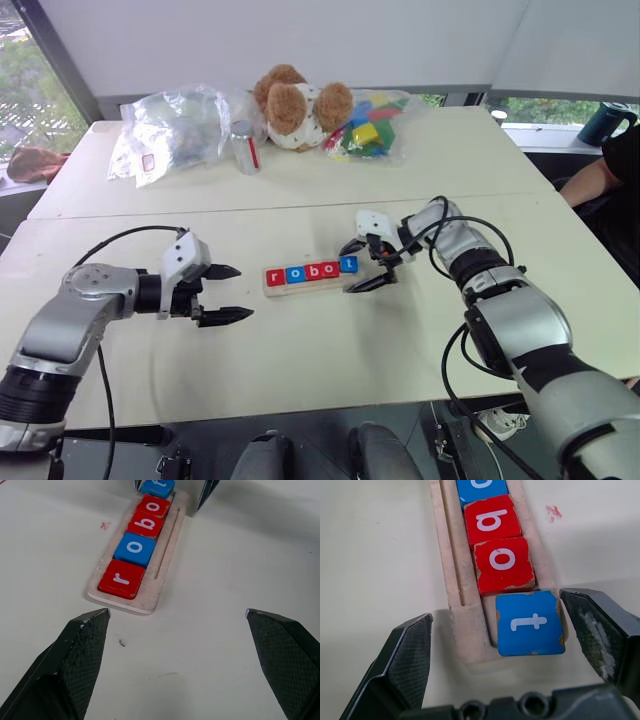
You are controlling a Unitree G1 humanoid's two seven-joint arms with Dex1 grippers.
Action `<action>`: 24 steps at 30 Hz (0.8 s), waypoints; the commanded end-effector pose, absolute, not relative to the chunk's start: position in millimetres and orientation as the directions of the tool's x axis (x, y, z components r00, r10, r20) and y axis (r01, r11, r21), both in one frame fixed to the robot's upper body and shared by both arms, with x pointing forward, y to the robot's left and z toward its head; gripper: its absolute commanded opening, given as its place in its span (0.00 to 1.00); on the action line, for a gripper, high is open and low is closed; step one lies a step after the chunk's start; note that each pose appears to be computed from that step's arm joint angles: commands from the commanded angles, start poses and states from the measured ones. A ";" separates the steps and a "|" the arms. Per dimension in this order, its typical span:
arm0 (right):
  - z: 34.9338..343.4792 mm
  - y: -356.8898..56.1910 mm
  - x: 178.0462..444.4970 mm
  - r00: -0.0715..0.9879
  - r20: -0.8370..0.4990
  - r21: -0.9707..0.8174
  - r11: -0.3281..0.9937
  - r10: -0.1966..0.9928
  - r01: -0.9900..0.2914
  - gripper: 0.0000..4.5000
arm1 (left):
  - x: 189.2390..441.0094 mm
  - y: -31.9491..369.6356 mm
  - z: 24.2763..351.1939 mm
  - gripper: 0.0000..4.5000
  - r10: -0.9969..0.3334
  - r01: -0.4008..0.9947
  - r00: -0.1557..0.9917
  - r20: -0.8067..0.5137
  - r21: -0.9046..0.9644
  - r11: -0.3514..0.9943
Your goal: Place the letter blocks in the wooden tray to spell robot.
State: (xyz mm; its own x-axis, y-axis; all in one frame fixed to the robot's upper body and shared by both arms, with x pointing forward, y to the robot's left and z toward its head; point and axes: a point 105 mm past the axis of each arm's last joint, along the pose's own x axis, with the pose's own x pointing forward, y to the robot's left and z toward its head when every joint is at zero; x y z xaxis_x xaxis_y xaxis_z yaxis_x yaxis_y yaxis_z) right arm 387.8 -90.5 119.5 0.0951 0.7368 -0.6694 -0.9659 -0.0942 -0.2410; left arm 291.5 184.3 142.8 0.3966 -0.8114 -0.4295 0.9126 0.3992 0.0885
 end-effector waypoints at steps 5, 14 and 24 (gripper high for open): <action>138.2 -94.0 392.5 0.138 -0.623 -0.301 -0.073 0.770 -0.951 0.99 | 293.4 180.7 150.1 1.00 -0.823 0.919 0.389 -0.414 0.116 0.376; 126.1 -98.4 387.3 0.110 -0.642 -0.266 -0.086 0.759 -0.960 0.99 | 295.0 179.5 150.2 1.00 -0.826 0.922 0.384 -0.412 0.118 0.370; 134.5 -92.2 386.2 0.094 -0.610 -0.273 -0.098 0.786 -0.957 0.99 | 294.8 181.5 149.3 1.00 -0.823 0.920 0.386 -0.417 0.112 0.375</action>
